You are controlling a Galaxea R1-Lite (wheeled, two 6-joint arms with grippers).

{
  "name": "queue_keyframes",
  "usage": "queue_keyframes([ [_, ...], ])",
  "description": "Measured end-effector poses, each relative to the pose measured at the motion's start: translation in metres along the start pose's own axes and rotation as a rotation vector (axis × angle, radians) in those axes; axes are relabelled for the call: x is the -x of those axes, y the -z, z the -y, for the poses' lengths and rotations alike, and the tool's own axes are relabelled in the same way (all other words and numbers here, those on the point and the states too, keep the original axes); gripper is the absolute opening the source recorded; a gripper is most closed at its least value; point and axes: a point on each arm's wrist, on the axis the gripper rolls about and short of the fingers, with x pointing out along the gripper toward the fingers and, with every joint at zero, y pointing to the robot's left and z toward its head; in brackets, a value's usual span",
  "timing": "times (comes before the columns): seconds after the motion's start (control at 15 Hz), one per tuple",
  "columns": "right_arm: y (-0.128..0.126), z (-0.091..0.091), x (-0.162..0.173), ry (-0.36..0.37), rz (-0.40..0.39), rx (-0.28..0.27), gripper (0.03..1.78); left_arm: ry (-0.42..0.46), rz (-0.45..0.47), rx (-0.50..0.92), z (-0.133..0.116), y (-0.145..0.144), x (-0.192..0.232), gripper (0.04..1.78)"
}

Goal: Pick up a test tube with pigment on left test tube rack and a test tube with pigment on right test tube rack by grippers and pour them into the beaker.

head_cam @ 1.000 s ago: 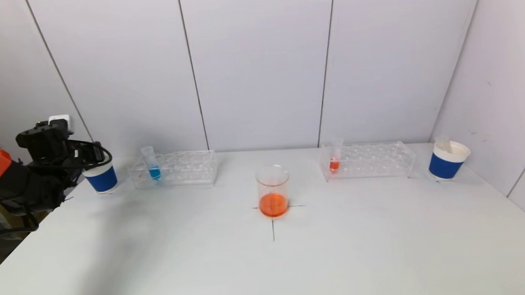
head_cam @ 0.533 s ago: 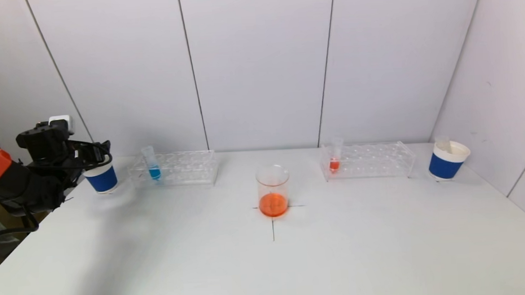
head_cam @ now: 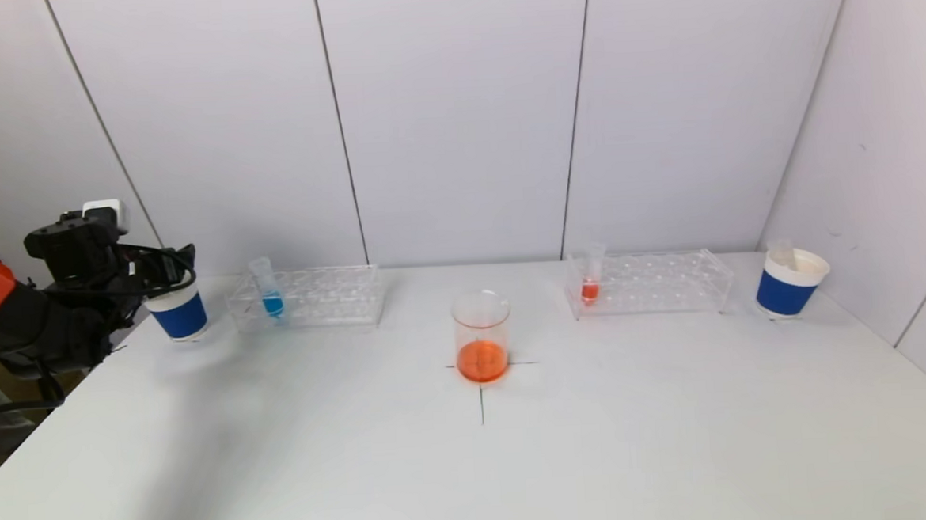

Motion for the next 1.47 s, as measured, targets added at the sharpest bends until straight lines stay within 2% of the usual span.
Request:
queue_keyframes([
  [0.33,0.000,0.000,0.000,0.000,0.000,0.000,1.76,0.052,0.023,-0.001,0.010,-0.019,0.021,1.76],
  [0.6,0.000,0.000,0.000,0.000,0.000,0.000,1.76,0.105,0.051,-0.002,0.027,-0.043,0.057,1.76],
  [1.0,0.000,0.000,0.000,0.000,0.000,0.000,1.76,0.167,0.089,-0.004,0.033,-0.069,0.145,1.76],
  [1.47,0.000,0.000,0.000,0.000,0.000,0.000,1.76,0.248,0.109,-0.003,0.018,-0.063,0.252,1.76],
])
